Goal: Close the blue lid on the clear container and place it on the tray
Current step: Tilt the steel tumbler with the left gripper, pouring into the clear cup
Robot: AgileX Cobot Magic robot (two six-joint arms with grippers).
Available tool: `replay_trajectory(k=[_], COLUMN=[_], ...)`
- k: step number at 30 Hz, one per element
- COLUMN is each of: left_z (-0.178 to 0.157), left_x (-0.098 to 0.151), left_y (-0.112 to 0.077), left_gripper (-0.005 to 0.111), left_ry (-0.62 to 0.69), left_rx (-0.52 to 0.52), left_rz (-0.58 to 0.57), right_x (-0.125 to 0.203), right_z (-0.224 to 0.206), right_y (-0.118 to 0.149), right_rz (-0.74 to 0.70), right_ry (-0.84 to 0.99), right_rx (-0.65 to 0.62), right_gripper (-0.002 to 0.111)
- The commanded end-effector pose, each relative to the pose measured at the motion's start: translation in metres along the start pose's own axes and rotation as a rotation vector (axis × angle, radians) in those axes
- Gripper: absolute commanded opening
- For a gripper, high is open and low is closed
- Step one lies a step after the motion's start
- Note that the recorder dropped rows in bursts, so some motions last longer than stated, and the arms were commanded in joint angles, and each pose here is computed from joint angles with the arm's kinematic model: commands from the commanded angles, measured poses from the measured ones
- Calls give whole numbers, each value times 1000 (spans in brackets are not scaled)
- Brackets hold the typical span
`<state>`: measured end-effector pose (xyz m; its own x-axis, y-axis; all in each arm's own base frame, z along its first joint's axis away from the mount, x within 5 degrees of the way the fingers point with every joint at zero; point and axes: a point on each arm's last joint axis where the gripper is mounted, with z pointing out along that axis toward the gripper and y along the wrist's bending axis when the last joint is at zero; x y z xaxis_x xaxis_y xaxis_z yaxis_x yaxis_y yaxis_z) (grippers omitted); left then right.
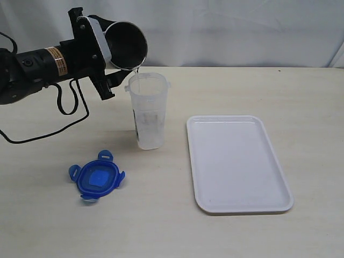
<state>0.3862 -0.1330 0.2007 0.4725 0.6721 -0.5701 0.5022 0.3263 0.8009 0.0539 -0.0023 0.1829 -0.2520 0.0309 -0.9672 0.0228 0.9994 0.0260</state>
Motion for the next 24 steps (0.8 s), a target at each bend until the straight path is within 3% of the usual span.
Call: replay_trajectory(k=[1,12,20,24], left_z=[-1,-1,0,0], left_x=[-14,-14,-10,-10], left_y=[13,13,11,11], left_gripper=[0,0,0,0], left_ry=[-71,-67,-28,-29], left_rx=[-58,-54,-36,-36], left_rz=[18,7,-134,-145], right_x=[0,0,0,0], right_z=[0,0,0,0], right_y=[0,0,0,0], right_rz=[6,6,6,6], right_ry=[-3,-3,-3,-3], right_rx=[-3,-3,-3,-3], right_gripper=[5,5,5,5])
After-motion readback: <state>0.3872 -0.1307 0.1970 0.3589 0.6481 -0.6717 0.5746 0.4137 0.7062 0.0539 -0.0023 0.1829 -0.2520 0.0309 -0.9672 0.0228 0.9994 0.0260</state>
